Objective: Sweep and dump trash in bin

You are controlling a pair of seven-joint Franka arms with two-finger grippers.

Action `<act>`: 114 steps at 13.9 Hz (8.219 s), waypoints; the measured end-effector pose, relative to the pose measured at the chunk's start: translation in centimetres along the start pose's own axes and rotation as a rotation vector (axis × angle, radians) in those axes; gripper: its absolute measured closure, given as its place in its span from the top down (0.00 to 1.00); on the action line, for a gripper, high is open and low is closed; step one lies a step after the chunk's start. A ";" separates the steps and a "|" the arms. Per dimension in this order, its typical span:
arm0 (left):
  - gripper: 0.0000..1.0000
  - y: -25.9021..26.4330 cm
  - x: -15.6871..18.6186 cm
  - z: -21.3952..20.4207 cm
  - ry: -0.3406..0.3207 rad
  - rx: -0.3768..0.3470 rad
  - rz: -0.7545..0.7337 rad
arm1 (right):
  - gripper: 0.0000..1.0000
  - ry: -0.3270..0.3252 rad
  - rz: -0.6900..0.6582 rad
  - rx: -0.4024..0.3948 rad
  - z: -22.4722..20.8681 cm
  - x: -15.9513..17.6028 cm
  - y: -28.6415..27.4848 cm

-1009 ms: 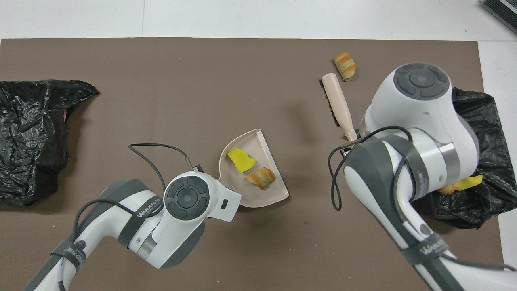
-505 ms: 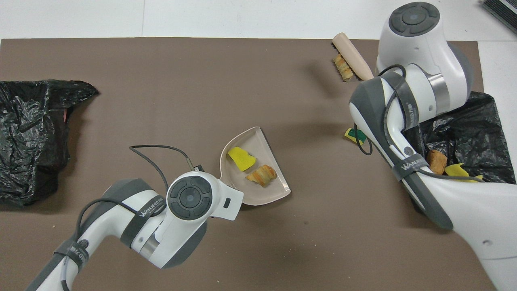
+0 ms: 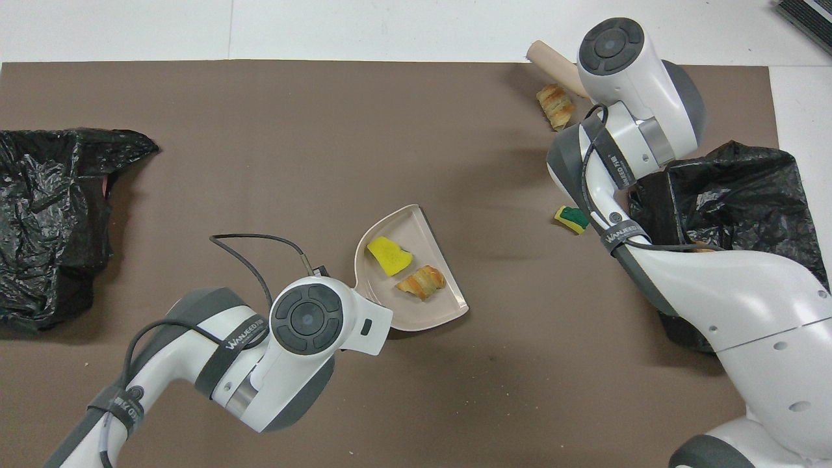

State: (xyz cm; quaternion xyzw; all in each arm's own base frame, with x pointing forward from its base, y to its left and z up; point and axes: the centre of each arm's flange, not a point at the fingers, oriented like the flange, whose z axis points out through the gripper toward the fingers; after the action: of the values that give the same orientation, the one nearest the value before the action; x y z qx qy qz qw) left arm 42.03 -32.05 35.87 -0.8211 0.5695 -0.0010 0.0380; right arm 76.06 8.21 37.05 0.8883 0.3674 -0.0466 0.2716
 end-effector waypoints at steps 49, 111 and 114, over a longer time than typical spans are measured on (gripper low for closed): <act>0.32 -0.5 -0.6 0.2 -0.023 -0.012 -0.022 | 0.26 -0.267 0.545 0.866 -12.3 -11.0 -13.9; 0.32 -35.3 -38.0 -9.4 0.121 0.011 0.266 | 0.27 -0.321 0.534 0.803 -17.3 -11.2 -50.2; 0.32 -36.4 -43.9 -9.5 0.084 0.020 0.321 | 0.37 -0.324 0.541 0.805 -17.1 -11.0 -49.9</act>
State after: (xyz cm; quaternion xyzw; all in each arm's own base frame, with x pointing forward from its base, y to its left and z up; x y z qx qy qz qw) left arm 60.25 21.13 49.52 -0.7185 0.6943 -0.0351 0.0219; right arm 32.21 39.19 32.26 0.9671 0.0305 -0.2498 -0.0365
